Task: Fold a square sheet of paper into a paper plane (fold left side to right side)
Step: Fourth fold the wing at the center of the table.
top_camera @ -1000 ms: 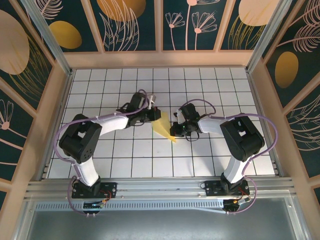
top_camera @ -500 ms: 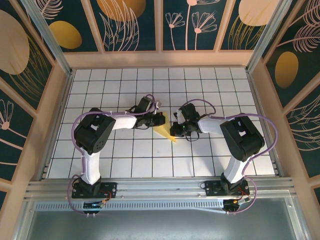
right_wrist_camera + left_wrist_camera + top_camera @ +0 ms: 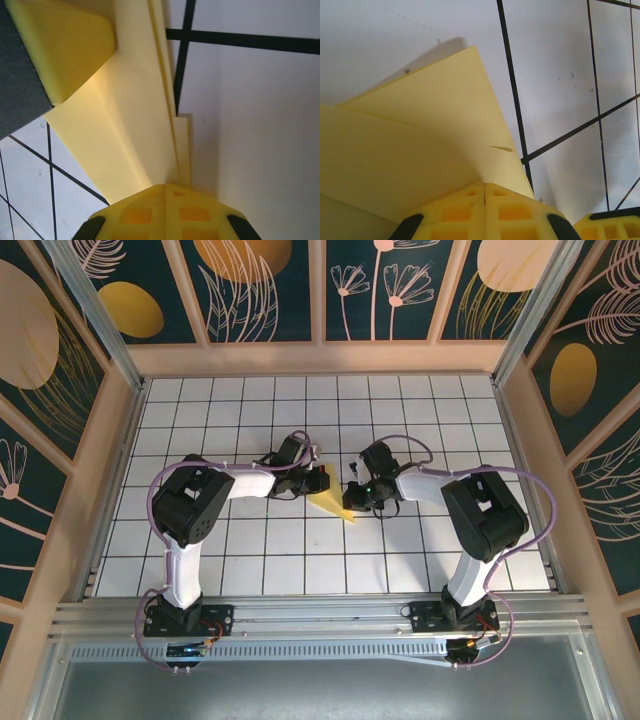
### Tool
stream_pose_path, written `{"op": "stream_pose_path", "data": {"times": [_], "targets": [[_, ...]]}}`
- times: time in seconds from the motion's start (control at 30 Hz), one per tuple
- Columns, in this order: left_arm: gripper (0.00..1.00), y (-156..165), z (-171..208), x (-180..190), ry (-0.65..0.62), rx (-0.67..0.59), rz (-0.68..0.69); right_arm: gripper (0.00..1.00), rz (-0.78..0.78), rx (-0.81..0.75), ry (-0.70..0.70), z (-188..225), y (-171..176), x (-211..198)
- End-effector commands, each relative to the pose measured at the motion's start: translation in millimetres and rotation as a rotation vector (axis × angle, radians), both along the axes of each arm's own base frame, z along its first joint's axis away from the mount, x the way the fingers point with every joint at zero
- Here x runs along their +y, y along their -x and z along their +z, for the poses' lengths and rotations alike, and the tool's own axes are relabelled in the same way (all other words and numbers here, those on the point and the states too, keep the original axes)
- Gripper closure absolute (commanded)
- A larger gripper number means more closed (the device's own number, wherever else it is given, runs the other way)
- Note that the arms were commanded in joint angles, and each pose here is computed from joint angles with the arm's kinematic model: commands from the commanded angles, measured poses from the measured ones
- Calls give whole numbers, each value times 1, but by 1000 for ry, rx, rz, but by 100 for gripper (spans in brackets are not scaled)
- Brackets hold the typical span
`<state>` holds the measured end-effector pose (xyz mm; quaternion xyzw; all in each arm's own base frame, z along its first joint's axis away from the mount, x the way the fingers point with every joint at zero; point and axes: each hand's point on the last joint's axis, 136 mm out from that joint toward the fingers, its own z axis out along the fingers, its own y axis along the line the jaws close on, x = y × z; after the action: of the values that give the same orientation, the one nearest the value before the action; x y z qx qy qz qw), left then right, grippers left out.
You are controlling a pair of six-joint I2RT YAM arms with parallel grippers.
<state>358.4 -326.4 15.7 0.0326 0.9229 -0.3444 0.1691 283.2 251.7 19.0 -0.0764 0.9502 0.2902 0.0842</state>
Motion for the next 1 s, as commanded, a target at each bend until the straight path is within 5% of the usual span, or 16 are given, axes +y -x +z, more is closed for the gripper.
{"op": "stream_pose_path", "data": {"times": [0.0,0.37,0.97], "targets": [[100,6,-29,16,-95,63,35,100,-21,-3,-25,21,-7,1],[100,5,-26,14,-82,60,33,100,11,27,-186,23,-14,33],[100,5,-26,14,-83,60,33,100,14,61,-55,-12,-19,29]]}}
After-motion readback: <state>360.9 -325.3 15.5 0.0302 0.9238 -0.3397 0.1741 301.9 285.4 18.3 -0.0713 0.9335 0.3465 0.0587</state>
